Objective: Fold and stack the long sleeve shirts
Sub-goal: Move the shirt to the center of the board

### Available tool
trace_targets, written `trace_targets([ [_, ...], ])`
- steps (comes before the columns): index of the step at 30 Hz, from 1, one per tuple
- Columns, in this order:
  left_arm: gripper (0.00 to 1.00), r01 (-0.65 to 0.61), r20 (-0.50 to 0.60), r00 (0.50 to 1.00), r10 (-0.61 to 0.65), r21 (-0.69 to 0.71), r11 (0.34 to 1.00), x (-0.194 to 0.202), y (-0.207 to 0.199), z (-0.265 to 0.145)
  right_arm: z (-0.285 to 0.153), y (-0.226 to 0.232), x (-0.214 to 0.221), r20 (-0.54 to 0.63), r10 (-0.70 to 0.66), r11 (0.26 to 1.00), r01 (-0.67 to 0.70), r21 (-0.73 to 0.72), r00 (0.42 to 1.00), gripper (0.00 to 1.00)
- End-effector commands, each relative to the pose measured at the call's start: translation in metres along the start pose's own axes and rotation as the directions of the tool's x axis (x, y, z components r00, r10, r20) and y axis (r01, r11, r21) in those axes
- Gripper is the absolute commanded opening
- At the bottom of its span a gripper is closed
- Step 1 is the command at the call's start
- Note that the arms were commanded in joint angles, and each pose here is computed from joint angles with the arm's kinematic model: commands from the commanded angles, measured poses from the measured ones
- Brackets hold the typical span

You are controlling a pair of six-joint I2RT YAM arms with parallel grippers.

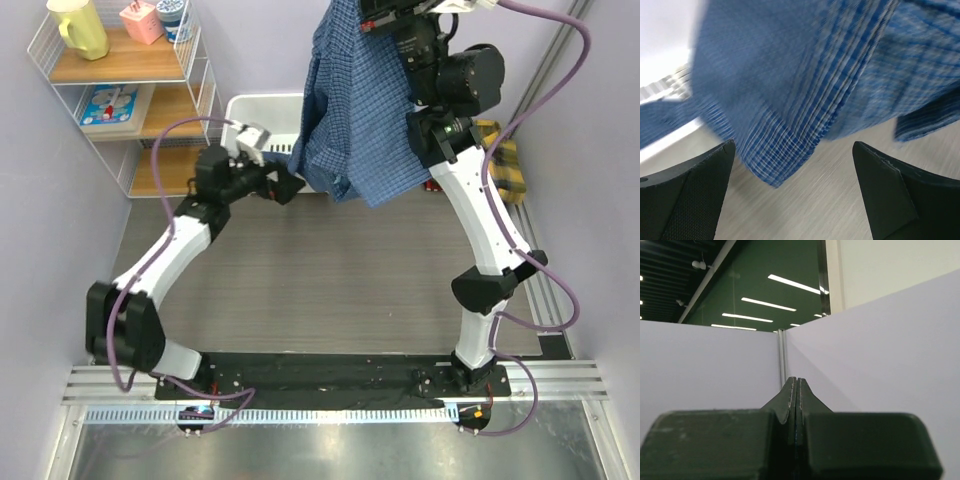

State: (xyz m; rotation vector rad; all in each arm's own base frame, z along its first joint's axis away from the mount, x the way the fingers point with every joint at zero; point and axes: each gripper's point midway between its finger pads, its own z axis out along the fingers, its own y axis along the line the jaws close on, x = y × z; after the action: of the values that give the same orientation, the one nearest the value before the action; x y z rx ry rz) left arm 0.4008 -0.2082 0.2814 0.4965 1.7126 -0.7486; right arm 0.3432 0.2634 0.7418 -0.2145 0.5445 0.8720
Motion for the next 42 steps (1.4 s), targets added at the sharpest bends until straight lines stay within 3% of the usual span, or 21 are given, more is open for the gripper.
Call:
trace_targets([
  [1, 1.00, -0.276, 0.137, 0.958, 0.250, 0.223, 0.935, -0.032, -0.057, 0.044, 0.001, 0.000, -0.006, 0.020, -0.043, 0.999, 0.043, -0.006, 0.999, 0.01],
  [2, 1.00, -0.260, 0.103, 0.965, 0.241, 0.256, 0.931, -0.013, -0.062, 0.064, 0.001, 0.000, -0.004, 0.018, -0.054, 0.999, 0.054, -0.009, 0.998, 0.01],
  [4, 1.00, -0.315, 0.156, 0.946, 0.283, 0.247, 0.916, -0.032, -0.065, 0.084, 0.001, -0.002, -0.004, 0.022, -0.065, 0.998, 0.065, -0.004, 0.998, 0.01],
  [5, 0.97, -0.298, 0.133, 0.953, 0.272, 0.251, 0.921, -0.021, -0.061, 0.101, 0.001, -0.001, -0.007, 0.030, -0.071, 0.997, 0.071, -0.005, 0.997, 0.01],
  [8, 0.59, -0.291, 0.230, 0.940, 0.252, 0.154, 0.944, -0.075, -0.048, 0.115, 0.000, -0.002, -0.022, 0.055, -0.109, 0.994, 0.109, 0.015, 0.992, 0.01],
  [9, 0.34, -0.298, 0.278, 0.927, 0.250, 0.145, 0.944, -0.103, -0.049, 0.115, -0.001, -0.003, -0.032, 0.069, -0.144, 0.989, 0.143, 0.023, 0.987, 0.01],
  [11, 0.00, -0.280, 0.284, 0.930, 0.232, 0.143, 0.949, -0.128, -0.048, 0.107, -0.006, -0.009, -0.050, 0.076, -0.191, 0.980, 0.186, 0.066, 0.979, 0.01],
  [16, 0.00, -0.381, 0.511, 0.813, 0.281, 0.102, 0.919, -0.251, -0.093, 0.039, -0.031, -0.047, -0.064, 0.008, -0.370, 0.905, 0.359, 0.228, 0.929, 0.01],
  [23, 0.00, -0.400, 0.645, 0.743, 0.181, 0.210, 0.892, -0.326, -0.170, -0.042, -0.063, -0.060, -0.087, -0.060, -0.413, 0.869, 0.413, 0.274, 0.909, 0.01],
  [28, 0.00, -0.383, 0.686, 0.721, 0.098, 0.276, 0.882, -0.348, -0.212, -0.081, -0.061, -0.027, -0.121, 0.000, -0.348, 0.919, 0.341, 0.197, 0.938, 0.01],
  [30, 0.00, -0.387, 0.719, 0.690, 0.084, 0.269, 0.882, -0.362, -0.222, -0.100, -0.059, -0.015, -0.129, 0.010, -0.304, 0.941, 0.298, 0.158, 0.953, 0.01],
  [31, 0.00, -0.374, 0.709, 0.702, 0.068, 0.287, 0.882, -0.362, -0.229, -0.102, -0.058, -0.011, -0.130, 0.008, -0.291, 0.947, 0.287, 0.141, 0.957, 0.01],
  [38, 0.00, -0.355, 0.674, 0.737, 0.044, 0.331, 0.874, -0.351, -0.244, -0.113, -0.076, -0.001, -0.116, -0.093, -0.220, 0.968, 0.230, 0.105, 0.971, 0.01],
  [42, 0.00, -0.378, 0.700, 0.713, 0.032, 0.346, 0.859, -0.361, -0.259, -0.120, -0.089, -0.004, -0.097, -0.145, -0.183, 0.973, 0.200, 0.112, 0.972, 0.01],
])
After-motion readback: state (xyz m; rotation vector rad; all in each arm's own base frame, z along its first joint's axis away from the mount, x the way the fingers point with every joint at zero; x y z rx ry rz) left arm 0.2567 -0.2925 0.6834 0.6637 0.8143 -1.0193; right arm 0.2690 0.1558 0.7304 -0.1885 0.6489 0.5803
